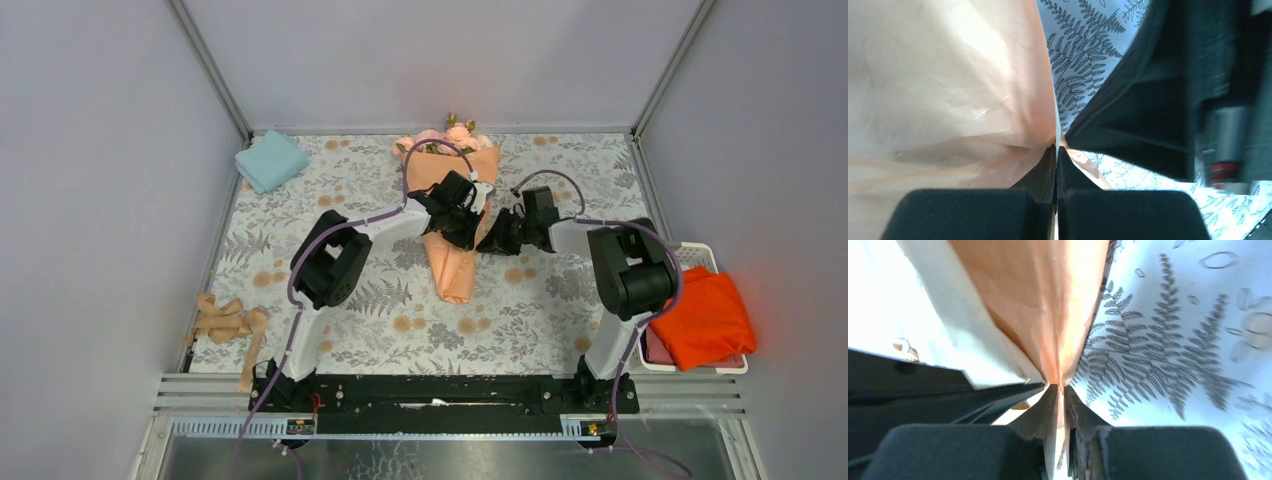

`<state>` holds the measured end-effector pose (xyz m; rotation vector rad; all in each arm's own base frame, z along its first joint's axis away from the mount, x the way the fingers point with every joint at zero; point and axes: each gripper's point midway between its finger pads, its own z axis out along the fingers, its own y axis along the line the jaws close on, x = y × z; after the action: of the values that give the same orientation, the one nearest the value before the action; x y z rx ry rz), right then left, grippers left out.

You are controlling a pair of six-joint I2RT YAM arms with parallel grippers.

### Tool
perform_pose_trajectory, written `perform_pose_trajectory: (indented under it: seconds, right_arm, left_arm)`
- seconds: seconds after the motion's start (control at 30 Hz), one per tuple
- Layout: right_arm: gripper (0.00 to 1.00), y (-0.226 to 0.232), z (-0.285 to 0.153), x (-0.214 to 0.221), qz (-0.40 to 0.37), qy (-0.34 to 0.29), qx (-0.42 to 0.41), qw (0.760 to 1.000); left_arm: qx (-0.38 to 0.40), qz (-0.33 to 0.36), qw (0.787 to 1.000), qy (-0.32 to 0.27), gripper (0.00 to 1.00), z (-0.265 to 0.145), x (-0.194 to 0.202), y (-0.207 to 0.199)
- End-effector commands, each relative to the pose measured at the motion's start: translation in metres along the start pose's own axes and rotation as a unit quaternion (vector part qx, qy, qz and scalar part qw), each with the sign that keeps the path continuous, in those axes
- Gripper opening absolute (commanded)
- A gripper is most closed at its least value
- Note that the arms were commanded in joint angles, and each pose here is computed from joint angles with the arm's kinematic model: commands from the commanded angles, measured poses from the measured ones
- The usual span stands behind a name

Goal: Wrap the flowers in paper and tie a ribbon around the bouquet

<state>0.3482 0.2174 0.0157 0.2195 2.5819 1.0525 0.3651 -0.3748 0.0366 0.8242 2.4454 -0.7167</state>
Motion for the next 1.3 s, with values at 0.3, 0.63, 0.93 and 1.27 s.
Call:
perform_pose_trajectory:
  seconds: [0.3, 0.63, 0.93, 1.27]
  right_arm:
    - [0.52, 0.046, -0.052, -0.086, 0.002, -0.123, -0.061, 0.991]
    - [0.47, 0.054, -0.023, -0.103, 0.025, -0.106, -0.118, 0.987]
    - [0.0, 0.03, -0.003, -0.11, -0.01, -0.09, -0.083, 0.992]
    - [0.0, 0.018, 0.0, -0.12, -0.026, -0.088, -0.078, 0.993]
  left_arm:
    - [-0.014, 0.032, 0.999, 0.003, 0.0, 0.008, 0.007, 0.005]
    - [-0.013, 0.036, 0.999, 0.001, 0.0, 0.007, 0.007, 0.003]
    - [0.014, 0.096, 0.995, 0.011, 0.53, -0.015, -0.01, -0.034]
    - [0.141, 0.232, 0.961, 0.053, 0.7, -0.083, 0.013, -0.134]
